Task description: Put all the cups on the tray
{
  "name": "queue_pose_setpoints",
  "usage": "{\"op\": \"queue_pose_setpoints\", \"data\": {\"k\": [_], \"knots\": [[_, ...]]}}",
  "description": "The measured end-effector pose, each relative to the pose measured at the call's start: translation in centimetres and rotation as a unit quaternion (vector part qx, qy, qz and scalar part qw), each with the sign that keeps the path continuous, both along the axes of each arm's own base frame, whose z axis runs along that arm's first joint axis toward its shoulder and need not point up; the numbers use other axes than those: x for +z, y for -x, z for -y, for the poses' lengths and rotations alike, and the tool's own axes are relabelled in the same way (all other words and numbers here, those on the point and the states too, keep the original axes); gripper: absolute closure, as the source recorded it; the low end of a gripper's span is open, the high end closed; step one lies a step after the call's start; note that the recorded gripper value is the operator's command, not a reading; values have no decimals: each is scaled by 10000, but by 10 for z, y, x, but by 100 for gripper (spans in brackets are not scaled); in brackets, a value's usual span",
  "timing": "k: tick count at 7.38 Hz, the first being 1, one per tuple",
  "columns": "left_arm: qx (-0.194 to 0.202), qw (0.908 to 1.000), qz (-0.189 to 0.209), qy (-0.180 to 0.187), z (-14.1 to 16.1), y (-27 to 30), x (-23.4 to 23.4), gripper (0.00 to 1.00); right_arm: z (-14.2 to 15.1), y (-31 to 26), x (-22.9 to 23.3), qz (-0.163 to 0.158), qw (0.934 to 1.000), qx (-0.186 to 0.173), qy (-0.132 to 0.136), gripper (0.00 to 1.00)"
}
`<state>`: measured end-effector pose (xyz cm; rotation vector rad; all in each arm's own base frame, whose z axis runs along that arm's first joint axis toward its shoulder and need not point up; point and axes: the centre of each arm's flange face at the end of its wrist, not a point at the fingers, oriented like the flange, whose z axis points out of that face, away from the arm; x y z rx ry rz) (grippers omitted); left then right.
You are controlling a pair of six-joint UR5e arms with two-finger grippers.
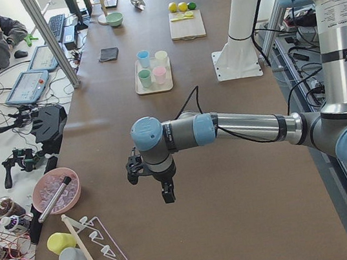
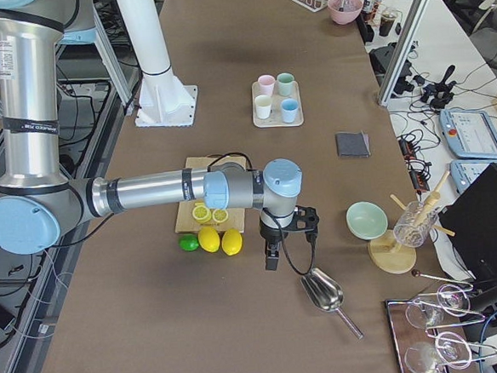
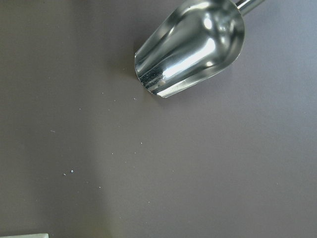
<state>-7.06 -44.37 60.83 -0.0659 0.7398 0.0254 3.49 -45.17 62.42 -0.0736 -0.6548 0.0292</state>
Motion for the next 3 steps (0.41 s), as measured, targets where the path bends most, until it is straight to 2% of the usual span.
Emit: {"op": "queue_pose_setpoints", "data": {"k": [3], "knots": [[0, 10000, 0, -15, 0, 0, -1, 2, -4, 1, -3, 106, 9999, -4, -16, 0]]}}
